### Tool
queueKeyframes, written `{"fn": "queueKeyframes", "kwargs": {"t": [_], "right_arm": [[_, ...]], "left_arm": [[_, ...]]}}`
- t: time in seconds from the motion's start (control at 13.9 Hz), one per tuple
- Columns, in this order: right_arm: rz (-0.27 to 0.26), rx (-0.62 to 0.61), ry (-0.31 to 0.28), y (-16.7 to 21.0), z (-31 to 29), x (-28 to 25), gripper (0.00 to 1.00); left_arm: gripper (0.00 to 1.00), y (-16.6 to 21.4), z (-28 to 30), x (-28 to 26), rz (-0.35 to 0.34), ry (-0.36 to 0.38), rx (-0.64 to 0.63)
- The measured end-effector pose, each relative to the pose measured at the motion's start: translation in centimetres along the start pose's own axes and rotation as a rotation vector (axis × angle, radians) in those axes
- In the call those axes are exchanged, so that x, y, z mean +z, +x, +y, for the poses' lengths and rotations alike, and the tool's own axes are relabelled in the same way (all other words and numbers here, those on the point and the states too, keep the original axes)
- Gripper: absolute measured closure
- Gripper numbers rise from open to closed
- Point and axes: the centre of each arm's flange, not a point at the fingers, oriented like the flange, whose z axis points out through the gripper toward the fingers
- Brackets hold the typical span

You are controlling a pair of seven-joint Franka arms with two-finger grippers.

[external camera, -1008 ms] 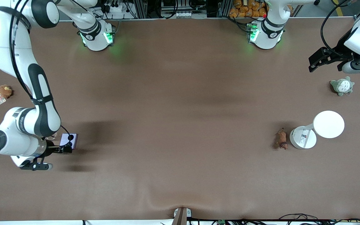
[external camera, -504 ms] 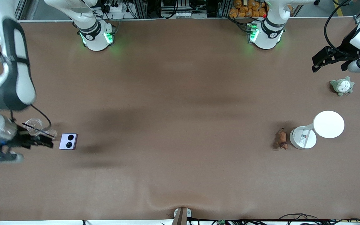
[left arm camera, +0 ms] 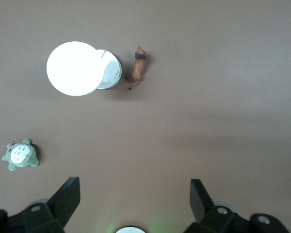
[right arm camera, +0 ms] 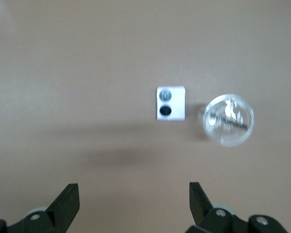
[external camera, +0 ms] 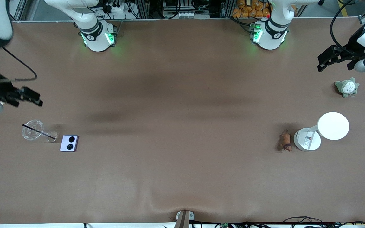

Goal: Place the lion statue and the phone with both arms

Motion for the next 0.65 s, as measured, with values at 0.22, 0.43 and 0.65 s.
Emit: {"fn": "queueKeyframes", "kwargs": {"t": [0.22, 0.43, 0.65], "right_arm": [[-0.029, 0.013, 0.006, -3.1, -0.6, -5.4, 0.0], [-0.034, 0.009, 0.001, -5.3, -0.7, -10.1, 0.0], [-0.022, 0.013, -0.028, -5.3, -0.5, -11.2, 0.0]], "left_arm": [[0.0, 0.0, 0.1, 0.0, -0.002, 0.0, 0.001], [0.0, 0.0, 0.1, 0.0, -0.005, 0.001, 0.001], [0.0, -0.4, 0.0, 0.3, -0.04, 0.006, 0.001]]}}
